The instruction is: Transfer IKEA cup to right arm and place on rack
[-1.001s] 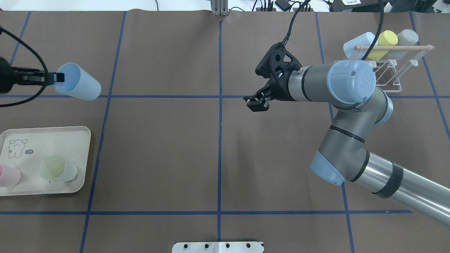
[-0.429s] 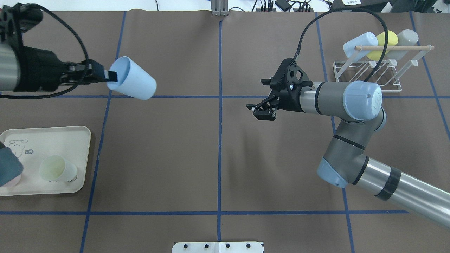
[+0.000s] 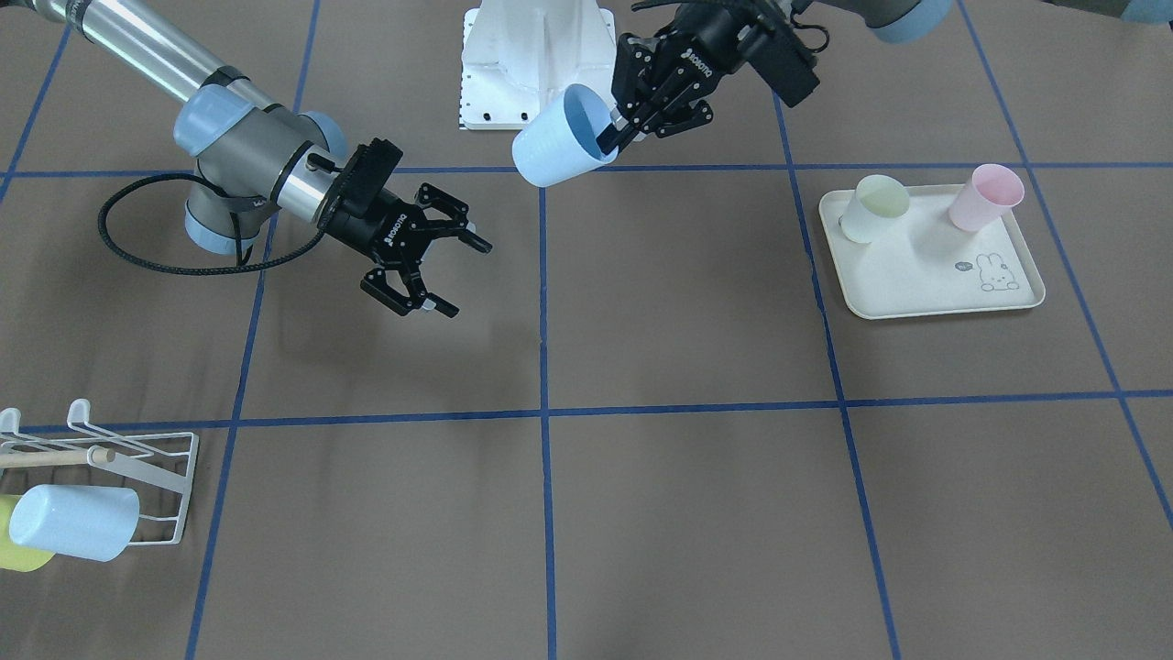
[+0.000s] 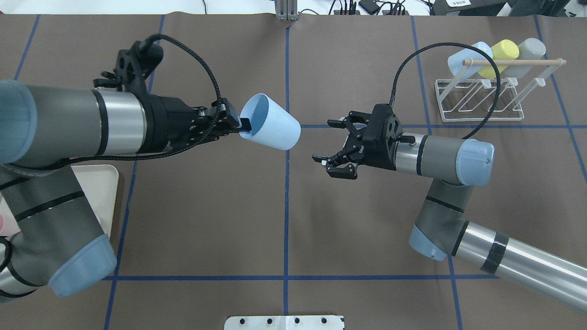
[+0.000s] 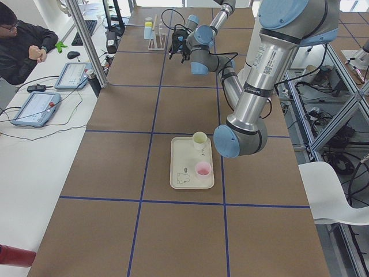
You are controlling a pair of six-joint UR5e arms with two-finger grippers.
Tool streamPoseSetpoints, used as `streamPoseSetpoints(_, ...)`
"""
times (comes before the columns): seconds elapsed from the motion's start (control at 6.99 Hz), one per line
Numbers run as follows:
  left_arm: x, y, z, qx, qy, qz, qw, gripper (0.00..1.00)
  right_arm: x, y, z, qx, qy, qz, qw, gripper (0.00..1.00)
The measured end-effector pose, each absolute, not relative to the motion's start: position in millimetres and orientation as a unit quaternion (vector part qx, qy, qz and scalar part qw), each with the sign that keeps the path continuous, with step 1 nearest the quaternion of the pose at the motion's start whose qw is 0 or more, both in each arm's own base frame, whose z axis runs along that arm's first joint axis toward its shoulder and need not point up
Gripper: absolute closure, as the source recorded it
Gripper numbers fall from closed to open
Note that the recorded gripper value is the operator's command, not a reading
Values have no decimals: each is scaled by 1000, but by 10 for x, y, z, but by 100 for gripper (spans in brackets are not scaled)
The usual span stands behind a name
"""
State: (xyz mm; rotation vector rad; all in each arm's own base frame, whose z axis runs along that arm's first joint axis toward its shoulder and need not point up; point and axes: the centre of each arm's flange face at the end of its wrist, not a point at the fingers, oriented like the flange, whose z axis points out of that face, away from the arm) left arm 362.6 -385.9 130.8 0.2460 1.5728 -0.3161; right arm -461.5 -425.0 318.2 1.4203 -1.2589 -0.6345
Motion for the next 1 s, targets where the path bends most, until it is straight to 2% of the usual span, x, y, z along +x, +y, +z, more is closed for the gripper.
streamPoseSetpoints(0.14, 3787, -3862, 1296, 107, 702, -141, 690, 100, -4609, -4132, 3137, 611, -545, -263, 511, 12)
streamPoseSetpoints(1.0, 4243, -3733, 1411, 98, 698, -135, 697, 100, -4613, -3752, 2995, 652, -580, -231, 430, 11)
